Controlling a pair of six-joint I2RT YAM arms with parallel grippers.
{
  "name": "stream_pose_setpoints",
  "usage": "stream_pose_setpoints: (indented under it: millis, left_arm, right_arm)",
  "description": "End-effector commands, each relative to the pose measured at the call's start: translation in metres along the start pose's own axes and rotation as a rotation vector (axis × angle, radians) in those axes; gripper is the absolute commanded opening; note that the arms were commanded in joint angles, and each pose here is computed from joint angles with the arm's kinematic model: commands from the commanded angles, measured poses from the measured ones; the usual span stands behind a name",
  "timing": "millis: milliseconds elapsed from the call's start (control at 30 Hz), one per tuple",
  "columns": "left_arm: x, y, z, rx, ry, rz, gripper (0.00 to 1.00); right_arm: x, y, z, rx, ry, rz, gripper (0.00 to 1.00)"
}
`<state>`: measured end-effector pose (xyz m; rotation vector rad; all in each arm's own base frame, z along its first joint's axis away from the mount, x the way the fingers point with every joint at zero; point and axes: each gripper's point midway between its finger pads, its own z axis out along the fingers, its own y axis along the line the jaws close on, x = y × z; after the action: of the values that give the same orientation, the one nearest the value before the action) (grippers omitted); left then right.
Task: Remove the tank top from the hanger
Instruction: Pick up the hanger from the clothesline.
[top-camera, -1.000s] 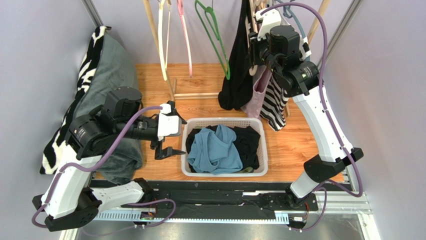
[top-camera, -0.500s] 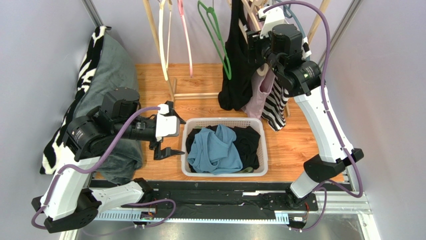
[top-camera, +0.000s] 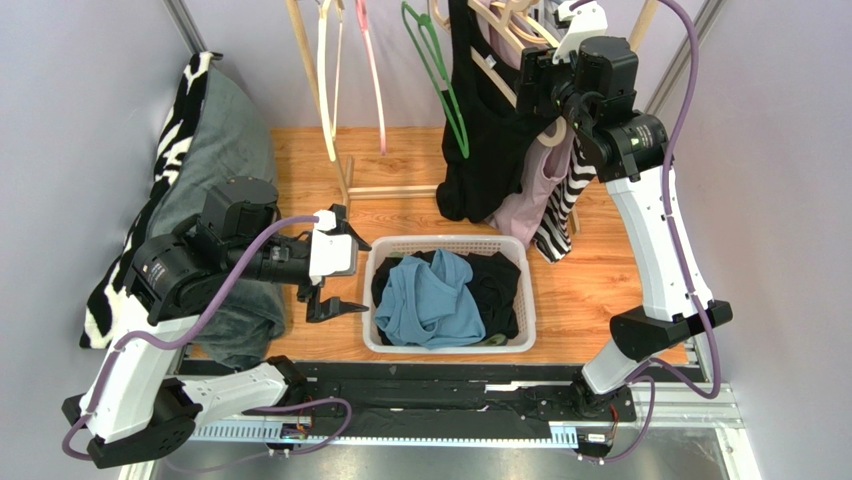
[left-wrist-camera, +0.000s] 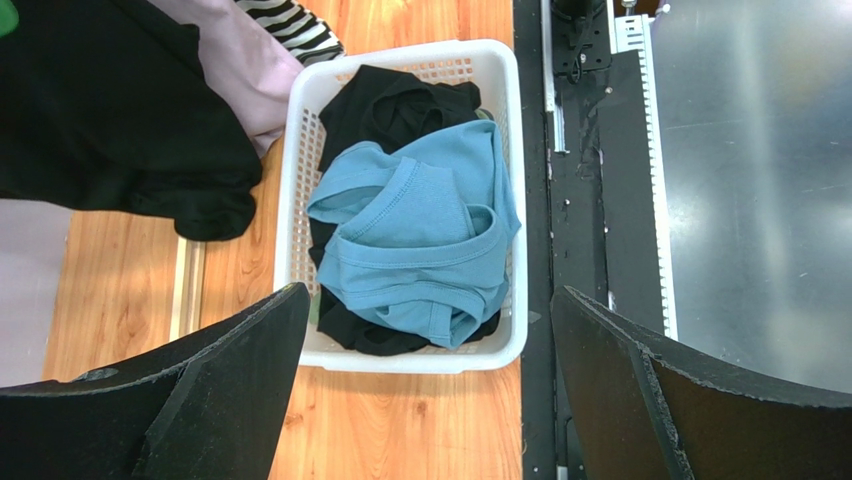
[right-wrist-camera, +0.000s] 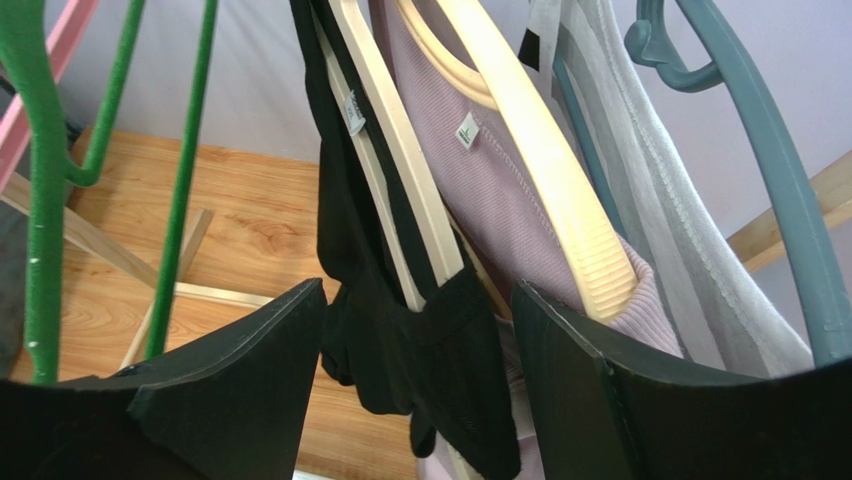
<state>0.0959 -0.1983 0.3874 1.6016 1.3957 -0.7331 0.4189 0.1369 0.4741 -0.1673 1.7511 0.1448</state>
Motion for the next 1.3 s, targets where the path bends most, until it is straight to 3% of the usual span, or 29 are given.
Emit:
stream_pose_setpoints:
  millis: [0,167,267,367,667,900,1267]
  left_arm:
    - [-0.005,-0.003,-0.001,0.016,-0.030,-0.004,0.99]
    - [-0.008,-0.002,-0.002,0.011,-0.036,0.001,0.99]
    - [-0.009,-0.001,-0.001,0.013,-0.038,0.000,0.99]
    - [-0.009,-0.001,0.000,0.016,-0.037,-0.002,0.99]
    - [-0.011,0.000,-0.001,0.013,-0.040,0.001,0.99]
    - [-0.013,0.001,-0.001,0.012,-0.042,0.003,0.99]
    - [-0.015,0.001,-0.004,0.004,-0.048,0.012,0.99]
  right_arm:
    - [-0.025,0.009,-0.017,-0.077,-0.076,0.067,0.73]
    - [-0.002,0.023,-0.004,-0.137,-0.003,0.080,0.69]
    - [0.007,0.028,-0.001,-0.158,0.021,0.081,0.54]
    - [0.007,0.032,0.002,-0.155,0.019,0.065,0.26]
    - [-0.008,0.070,0.009,-0.105,-0.064,-0.142,0.00]
    - [-0.029,0.098,0.014,-0.091,-0.139,-0.134,0.00]
    - [-0.009,0.166,0.034,-0.150,-0.116,-0.193,0.00]
